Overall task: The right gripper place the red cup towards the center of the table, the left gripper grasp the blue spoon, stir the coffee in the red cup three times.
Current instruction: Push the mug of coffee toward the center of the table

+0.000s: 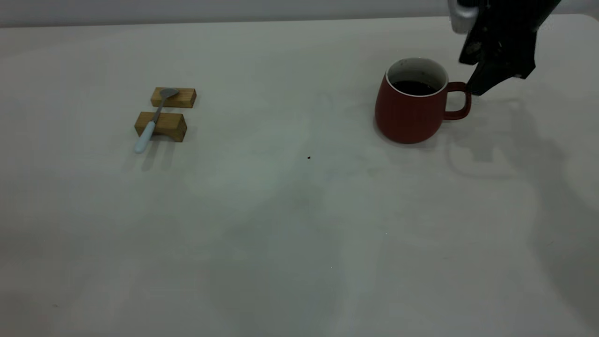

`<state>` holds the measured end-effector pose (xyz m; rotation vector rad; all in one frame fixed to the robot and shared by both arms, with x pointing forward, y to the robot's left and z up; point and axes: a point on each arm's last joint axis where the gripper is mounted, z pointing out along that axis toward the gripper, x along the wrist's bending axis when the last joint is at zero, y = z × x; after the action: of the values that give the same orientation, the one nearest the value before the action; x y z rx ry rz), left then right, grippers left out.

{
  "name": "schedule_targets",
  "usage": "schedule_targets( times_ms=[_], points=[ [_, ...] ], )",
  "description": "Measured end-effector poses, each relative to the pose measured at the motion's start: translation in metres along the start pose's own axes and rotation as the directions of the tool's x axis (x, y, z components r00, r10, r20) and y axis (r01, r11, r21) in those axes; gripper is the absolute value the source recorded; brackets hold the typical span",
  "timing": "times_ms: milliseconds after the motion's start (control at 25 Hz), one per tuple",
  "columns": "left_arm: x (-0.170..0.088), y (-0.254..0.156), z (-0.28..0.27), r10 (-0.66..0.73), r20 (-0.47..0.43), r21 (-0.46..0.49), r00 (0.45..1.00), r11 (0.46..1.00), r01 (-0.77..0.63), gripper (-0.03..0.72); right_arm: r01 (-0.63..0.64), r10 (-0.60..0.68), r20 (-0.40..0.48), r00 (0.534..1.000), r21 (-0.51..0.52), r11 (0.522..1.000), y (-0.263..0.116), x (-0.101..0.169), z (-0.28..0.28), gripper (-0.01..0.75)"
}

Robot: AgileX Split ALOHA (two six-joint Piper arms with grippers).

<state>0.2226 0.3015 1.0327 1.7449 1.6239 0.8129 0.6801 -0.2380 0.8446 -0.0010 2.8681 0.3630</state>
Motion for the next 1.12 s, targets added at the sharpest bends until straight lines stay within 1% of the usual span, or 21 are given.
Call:
schedule_targets(
  times_ms=[160,280,480,640,840,1120],
  points=[
    [0.000,0.000,0.000,0.000,0.000,0.001,1.000,1.000,0.000,0.423,0.050,-0.050,-0.014,0.999,-0.035,0.998,0.000,0.003,0.011,0.572],
    [0.000,0.000,0.000,0.000,0.000,0.001,1.000,1.000,0.000,0.423,0.058,-0.059,-0.011,0.998,-0.060,0.996,0.000,0.005,0.022,0.572],
    [0.000,0.000,0.000,0.000,0.000,0.001,1.000,1.000,0.000,0.423,0.097,-0.094,0.037,0.995,-0.094,0.991,0.007,0.005,0.034,0.572],
    [0.000,0.000,0.000,0.000,-0.001,0.001,1.000,1.000,0.000,0.423,0.104,-0.097,0.061,0.993,-0.118,0.988,0.029,0.008,0.043,0.572],
    [0.000,0.000,0.000,-0.001,-0.001,0.002,1.000,1.000,0.001,0.423,0.156,-0.148,0.065,0.987,-0.148,0.977,0.062,0.011,0.054,0.572],
    [0.000,0.000,0.000,-0.001,-0.001,0.003,1.000,1.000,0.001,0.423,0.161,-0.144,0.088,0.986,-0.241,0.957,0.119,0.013,0.070,0.572]
  ],
)
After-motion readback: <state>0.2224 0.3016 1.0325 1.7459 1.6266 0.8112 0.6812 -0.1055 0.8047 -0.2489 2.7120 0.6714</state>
